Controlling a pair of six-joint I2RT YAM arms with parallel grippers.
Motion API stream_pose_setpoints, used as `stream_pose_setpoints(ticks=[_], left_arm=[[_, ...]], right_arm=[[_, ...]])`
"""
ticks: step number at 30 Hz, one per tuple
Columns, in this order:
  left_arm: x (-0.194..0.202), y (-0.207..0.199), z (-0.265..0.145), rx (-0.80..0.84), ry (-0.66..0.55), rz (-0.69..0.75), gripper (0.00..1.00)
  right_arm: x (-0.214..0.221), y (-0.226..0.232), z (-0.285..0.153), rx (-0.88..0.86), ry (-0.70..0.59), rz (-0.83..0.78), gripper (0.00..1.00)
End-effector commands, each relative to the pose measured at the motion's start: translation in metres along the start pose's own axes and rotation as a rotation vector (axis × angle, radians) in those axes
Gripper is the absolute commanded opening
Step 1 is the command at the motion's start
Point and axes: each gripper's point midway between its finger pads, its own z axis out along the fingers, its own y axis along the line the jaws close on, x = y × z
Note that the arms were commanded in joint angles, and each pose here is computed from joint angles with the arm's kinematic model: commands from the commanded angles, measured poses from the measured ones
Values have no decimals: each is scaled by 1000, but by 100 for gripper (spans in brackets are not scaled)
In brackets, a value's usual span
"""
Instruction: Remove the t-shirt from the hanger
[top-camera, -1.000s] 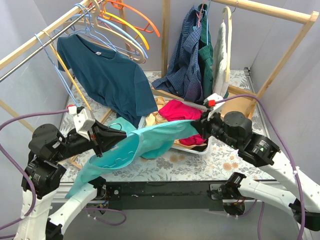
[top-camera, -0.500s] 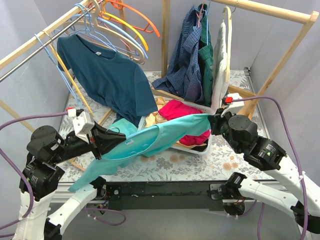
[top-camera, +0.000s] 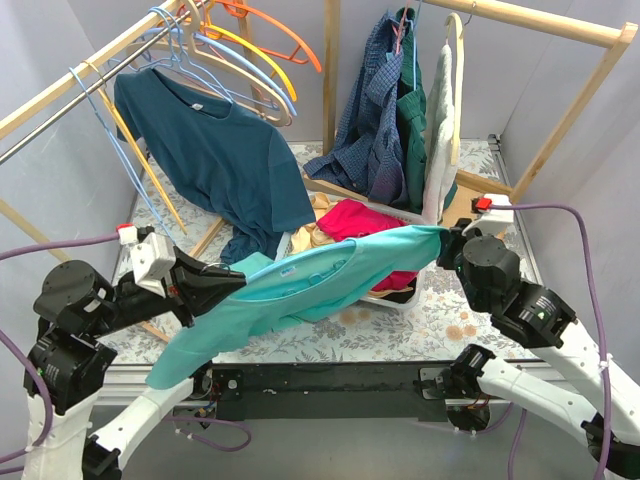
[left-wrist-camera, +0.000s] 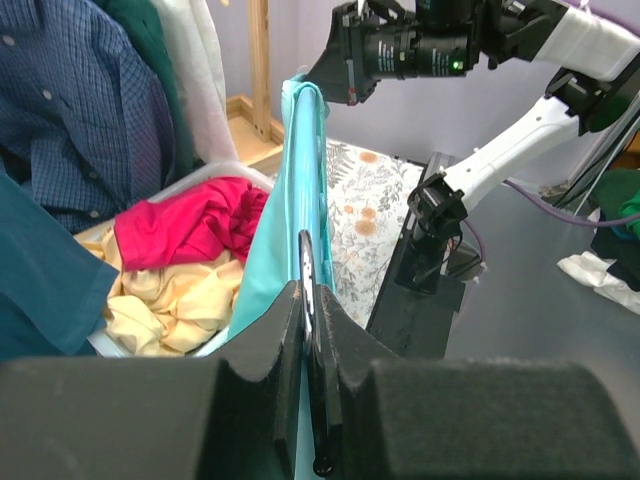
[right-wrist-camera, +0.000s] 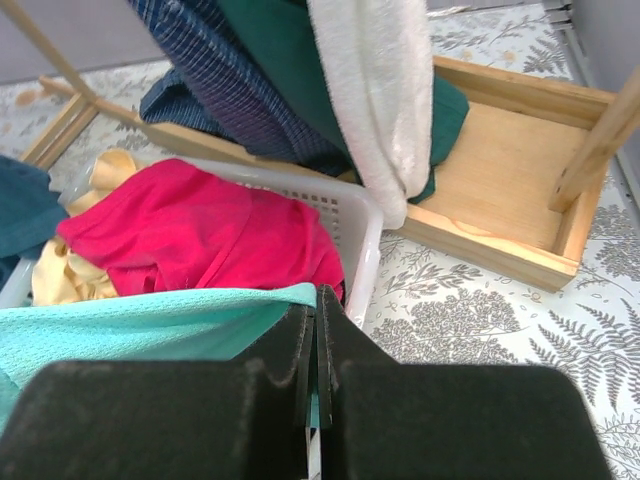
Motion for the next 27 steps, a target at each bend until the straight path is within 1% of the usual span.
stream_pose_setpoints(ticks=[1,5,11,14,15,16,17,18,19,20,21,23,24,26,27], left_arm=[[-30,-10,-6,21,-65,86,0],[-37,-8,-6,14,-74,109,0],[-53,-7,-9,-10,-110,153,0],[-56,-5,-6,-6,-116,158,0],[-55,-4,-3,1,-109,155,0],[-54,-3,-2,5,-104,152,0],[-52,-3,0,16,-97,147,0],[-49,-1,3,15,-89,137,0],[-48,0,5,18,-88,136,0],[-45,2,8,19,-79,130,0],[-43,3,9,23,-76,123,0],[-41,5,12,29,-72,117,0],[-41,5,13,29,-72,117,0],[-40,6,14,26,-71,115,0],[-39,7,14,24,-69,113,0]], right_arm=[[-21,-35,-6,161,-106,62,1],[-23,-41,-10,184,-120,91,1],[-10,-47,-10,195,-115,116,1],[3,-34,-4,126,-70,87,1],[10,-17,-2,34,-31,27,3],[10,-5,-1,-36,-24,-6,8],[9,7,-2,-105,-22,-30,16],[4,31,-6,-240,-30,-71,34],[-6,41,-11,-298,-47,-77,43],[-10,49,-14,-348,-51,-89,50],[-12,65,-19,-433,-44,-112,57],[-26,78,-29,-514,-68,-148,61],[-25,92,-33,-591,-53,-174,63],[-32,105,-40,-668,-62,-213,64],[-25,119,-45,-750,-35,-236,65]])
